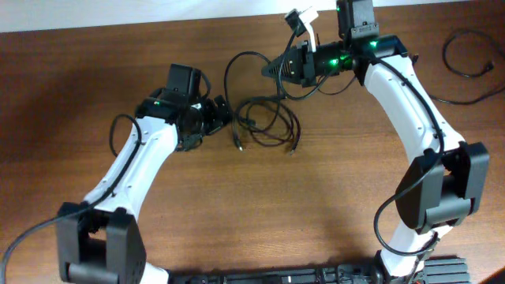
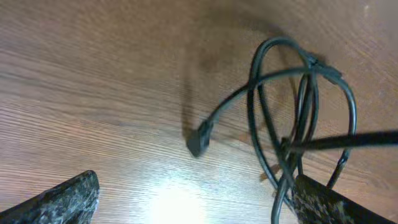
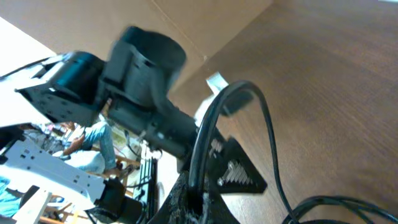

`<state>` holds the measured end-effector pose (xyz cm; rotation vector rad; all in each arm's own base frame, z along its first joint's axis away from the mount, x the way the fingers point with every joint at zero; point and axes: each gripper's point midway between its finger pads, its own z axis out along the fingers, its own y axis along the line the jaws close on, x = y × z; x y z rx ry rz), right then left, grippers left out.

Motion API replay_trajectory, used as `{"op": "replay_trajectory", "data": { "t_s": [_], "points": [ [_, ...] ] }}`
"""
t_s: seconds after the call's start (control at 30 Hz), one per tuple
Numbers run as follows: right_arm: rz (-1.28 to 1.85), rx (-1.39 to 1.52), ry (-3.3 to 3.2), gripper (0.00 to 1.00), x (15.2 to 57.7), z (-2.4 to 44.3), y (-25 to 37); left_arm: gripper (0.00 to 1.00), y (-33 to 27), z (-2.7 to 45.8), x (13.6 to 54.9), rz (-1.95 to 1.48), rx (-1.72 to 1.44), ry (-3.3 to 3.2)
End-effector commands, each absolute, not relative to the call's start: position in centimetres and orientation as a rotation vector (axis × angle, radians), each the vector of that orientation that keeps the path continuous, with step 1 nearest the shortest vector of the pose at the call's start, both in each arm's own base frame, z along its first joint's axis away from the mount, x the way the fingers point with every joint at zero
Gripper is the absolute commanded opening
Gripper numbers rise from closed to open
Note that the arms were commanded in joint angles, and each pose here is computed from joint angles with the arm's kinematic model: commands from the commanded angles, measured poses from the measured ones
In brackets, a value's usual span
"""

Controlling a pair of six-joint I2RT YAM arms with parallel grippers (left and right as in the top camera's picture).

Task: Untangle cables

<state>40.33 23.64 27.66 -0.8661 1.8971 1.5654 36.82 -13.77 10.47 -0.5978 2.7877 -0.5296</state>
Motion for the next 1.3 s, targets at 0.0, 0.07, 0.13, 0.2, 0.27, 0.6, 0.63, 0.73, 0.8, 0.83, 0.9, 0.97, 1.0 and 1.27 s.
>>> {"op": "replay_trajectory", "data": {
  "t_s": [0.0,0.07,0.13,0.2,0.27,0.6,0.63,0.73,0.8,0.83,0.9,0.97,1.0,1.27],
  "points": [
    [1.593,-0.880,1.852,0.04,39.9,29.3,23.6,0.99,-14.3,8.6,36.5,-0.569,-0.711,2.833],
    [1.585,-0.881,1.852,0.04,40.0,29.3,23.6,0.99,-14.4,8.2,36.5,-0.569,-0.714,2.844],
    [1.585,-0.881,1.852,0.04,40.0,29.3,23.6,1.00,-16.2,8.8,36.0,-0.716,-0.712,2.868],
    [1.585,-0.881,1.852,0.04,40.0,29.3,23.6,0.91,-18.0,9.4,35.0,-0.851,-0.690,2.904],
    [1.585,-0.881,1.852,0.04,40.0,29.3,23.6,0.88,-19.8,9.3,33.9,-0.866,-0.624,2.939],
    [1.586,-0.881,1.852,0.04,40.0,29.3,23.6,0.53,-26.5,3.4,33.1,-0.716,-0.518,2.964],
    [1.586,-0.881,1.852,0.04,40.0,29.3,23.6,0.32,-26.2,2.9,33.3,-0.667,-0.518,2.959],
    [1.557,-0.849,1.877,0.04,40.6,29.0,22.9,0.00,-21.3,1.9,34.5,-0.422,-0.586,2.935],
    [1.291,-0.601,2.158,0.04,44.1,25.1,19.9,0.00,-16.9,1.9,35.1,-0.349,-0.561,2.966],
    [1.187,-0.503,2.255,0.04,45.0,23.5,18.4,0.00,-15.0,2.3,35.4,-0.338,-0.601,2.966],
    [1.156,-0.470,2.289,0.04,45.1,23.0,17.6,0.27,-14.6,3.7,35.8,-0.575,-0.705,2.967],
    [1.183,-0.407,2.314,0.04,45.2,23.0,17.7,0.79,-17.2,4.6,35.3,-0.771,-0.659,2.983],
    [1.232,-0.280,2.335,0.04,45.7,23.5,17.7,0.71,-18.7,4.7,34.7,-0.807,-0.604,3.001],
    [1.282,-0.153,2.239,0.04,48.2,25.9,17.9,0.72,-27.0,6.5,36.6,-0.865,-0.402,2.802]
  ]
}}
